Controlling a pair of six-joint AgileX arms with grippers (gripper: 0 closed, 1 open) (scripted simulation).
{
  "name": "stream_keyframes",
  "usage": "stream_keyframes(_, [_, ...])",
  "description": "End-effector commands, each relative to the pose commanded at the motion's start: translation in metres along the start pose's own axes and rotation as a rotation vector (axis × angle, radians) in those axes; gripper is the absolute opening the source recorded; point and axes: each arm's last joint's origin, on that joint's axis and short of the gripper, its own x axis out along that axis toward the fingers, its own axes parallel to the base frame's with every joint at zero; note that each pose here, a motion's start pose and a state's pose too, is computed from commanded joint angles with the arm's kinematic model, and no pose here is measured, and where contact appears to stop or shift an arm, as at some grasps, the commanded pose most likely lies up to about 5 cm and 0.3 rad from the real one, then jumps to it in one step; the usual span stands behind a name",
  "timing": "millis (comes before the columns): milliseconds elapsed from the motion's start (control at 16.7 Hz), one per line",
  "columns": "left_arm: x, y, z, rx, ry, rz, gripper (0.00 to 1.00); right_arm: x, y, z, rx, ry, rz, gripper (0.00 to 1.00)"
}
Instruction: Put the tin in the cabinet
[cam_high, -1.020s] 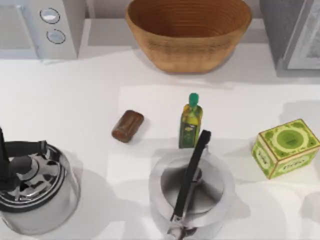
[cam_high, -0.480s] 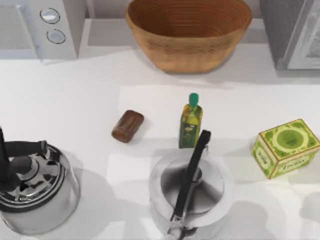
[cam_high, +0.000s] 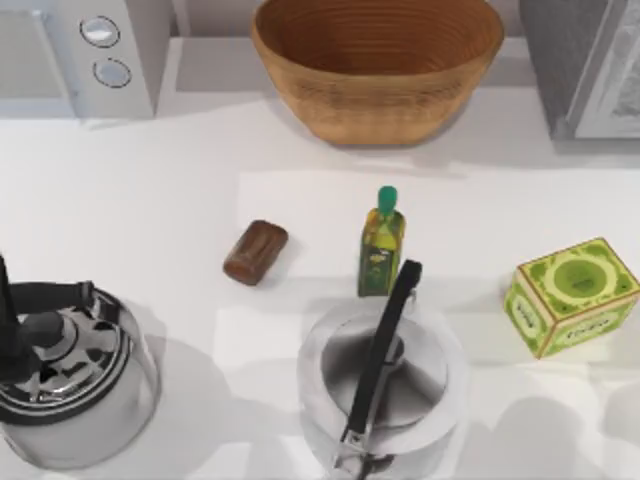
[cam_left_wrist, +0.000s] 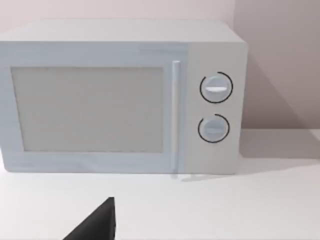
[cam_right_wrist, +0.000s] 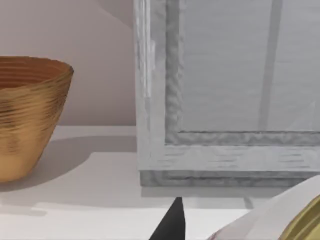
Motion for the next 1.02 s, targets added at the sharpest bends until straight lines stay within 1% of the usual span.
stream_keyframes(120, [0.0, 0.0, 0.0, 0.0, 0.0, 0.0, 1.0, 0.0, 0.0, 0.0, 0.001, 0.004, 0.006, 0.0])
stream_keyframes(240, [0.0, 0.0, 0.0, 0.0, 0.0, 0.0, 1.0, 0.0, 0.001, 0.007, -0.003, 0.007, 0.011, 0.0])
stream_keyframes(360, [0.0, 0.0, 0.0, 0.0, 0.0, 0.0, 1.0, 0.002, 0.001, 0.026, -0.012, 0.006, 0.017, 0.0])
stream_keyframes(480, [0.0, 0.0, 0.0, 0.0, 0.0, 0.0, 1.0, 0.005, 0.002, 0.056, -0.022, 0.0, 0.021, 0.0])
stream_keyframes(660, [0.0, 0.0, 0.0, 0.0, 0.0, 0.0, 1.0, 0.016, 0.004, 0.122, -0.035, -0.034, 0.03, 0.0])
stream_keyframes(900, [0.0, 0.0, 0.0, 0.0, 0.0, 0.0, 1.0, 0.04, 0.012, 0.234, -0.035, -0.129, 0.056, 0.0])
stream_keyframes(1020, [0.0, 0.0, 0.0, 0.0, 0.0, 0.0, 1.0, 0.055, 0.017, 0.281, -0.028, -0.159, 0.063, 0.0])
